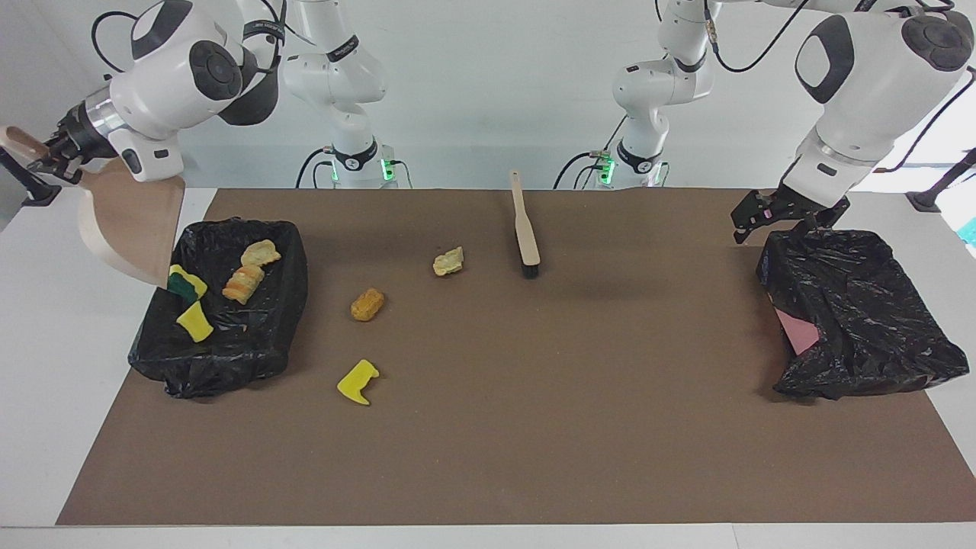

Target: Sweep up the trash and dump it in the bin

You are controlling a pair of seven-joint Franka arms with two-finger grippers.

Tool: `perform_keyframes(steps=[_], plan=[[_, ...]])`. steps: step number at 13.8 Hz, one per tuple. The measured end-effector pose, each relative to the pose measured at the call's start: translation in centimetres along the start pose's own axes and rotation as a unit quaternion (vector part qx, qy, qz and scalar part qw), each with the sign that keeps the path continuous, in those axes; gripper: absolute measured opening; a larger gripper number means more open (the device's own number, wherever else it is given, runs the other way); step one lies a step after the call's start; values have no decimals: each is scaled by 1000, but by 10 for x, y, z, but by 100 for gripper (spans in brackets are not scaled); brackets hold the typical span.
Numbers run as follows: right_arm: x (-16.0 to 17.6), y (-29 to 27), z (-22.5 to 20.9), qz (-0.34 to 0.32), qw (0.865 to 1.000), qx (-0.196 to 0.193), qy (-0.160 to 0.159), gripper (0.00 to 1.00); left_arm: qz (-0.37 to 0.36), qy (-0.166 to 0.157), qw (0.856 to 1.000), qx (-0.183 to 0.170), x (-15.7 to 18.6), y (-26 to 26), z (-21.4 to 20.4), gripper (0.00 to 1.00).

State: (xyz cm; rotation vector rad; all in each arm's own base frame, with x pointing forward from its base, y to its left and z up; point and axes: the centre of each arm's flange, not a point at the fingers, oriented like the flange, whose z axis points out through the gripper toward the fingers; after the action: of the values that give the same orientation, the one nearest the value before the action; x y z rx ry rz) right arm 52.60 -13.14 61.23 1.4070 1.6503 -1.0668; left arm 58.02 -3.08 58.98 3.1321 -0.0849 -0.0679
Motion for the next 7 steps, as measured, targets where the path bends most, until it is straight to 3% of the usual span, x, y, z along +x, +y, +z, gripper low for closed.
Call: perform_keyframes(steps=[4, 7], plan=[[14, 5, -22, 49, 998, -7, 42, 32, -2, -4, 1000, 4, -14, -4, -5, 100], [32, -5, -25, 104, 989, 50, 91, 32, -2, -2, 1000, 6, -20, -3, -8, 100]])
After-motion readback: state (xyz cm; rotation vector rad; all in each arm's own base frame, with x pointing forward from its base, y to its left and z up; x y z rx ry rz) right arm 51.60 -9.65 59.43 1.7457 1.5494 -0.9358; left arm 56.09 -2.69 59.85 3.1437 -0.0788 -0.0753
